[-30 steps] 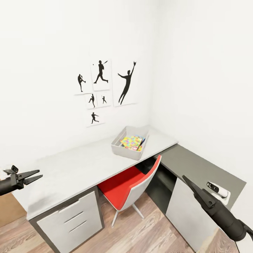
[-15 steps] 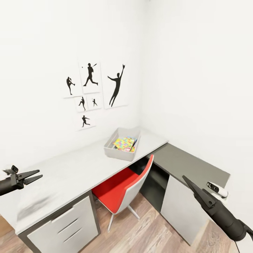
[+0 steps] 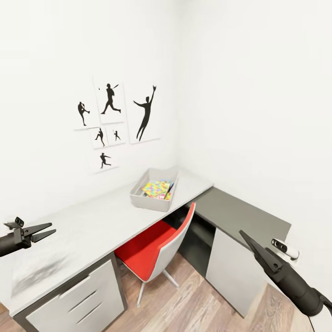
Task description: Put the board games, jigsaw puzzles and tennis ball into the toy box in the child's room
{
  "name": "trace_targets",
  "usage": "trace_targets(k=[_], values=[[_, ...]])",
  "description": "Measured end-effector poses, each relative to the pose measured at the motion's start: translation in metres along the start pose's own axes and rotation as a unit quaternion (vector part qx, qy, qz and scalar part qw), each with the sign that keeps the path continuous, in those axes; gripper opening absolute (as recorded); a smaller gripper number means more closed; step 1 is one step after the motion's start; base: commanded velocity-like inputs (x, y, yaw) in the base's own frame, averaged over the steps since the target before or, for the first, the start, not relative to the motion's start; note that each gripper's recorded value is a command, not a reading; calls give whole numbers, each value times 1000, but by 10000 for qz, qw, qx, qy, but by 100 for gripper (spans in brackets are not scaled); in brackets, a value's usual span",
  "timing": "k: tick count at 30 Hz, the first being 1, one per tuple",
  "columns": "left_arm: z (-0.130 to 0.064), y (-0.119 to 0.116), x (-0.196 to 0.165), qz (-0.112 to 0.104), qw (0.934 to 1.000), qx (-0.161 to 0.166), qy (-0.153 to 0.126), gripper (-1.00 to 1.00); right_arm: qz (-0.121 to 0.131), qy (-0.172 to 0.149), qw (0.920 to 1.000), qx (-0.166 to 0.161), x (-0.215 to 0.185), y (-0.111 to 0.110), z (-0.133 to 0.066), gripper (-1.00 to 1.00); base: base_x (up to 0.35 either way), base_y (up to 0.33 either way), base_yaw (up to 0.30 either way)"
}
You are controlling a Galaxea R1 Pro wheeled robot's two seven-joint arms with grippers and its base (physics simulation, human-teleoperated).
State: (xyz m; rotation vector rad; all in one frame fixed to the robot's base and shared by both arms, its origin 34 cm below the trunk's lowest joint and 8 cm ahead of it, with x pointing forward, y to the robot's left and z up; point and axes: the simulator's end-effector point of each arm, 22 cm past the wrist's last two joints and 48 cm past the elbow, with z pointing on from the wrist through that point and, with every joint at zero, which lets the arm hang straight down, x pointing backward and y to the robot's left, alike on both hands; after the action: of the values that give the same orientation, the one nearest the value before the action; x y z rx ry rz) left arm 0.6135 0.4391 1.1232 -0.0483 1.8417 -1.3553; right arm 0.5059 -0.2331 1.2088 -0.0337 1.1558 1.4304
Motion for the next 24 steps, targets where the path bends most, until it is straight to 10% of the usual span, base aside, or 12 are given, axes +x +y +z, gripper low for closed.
trace_targets(k=[24], values=[[0,0,0,1,10000,1,-1,100,16,-1,9999,126,0,-6,0,100,-66,0,-269]])
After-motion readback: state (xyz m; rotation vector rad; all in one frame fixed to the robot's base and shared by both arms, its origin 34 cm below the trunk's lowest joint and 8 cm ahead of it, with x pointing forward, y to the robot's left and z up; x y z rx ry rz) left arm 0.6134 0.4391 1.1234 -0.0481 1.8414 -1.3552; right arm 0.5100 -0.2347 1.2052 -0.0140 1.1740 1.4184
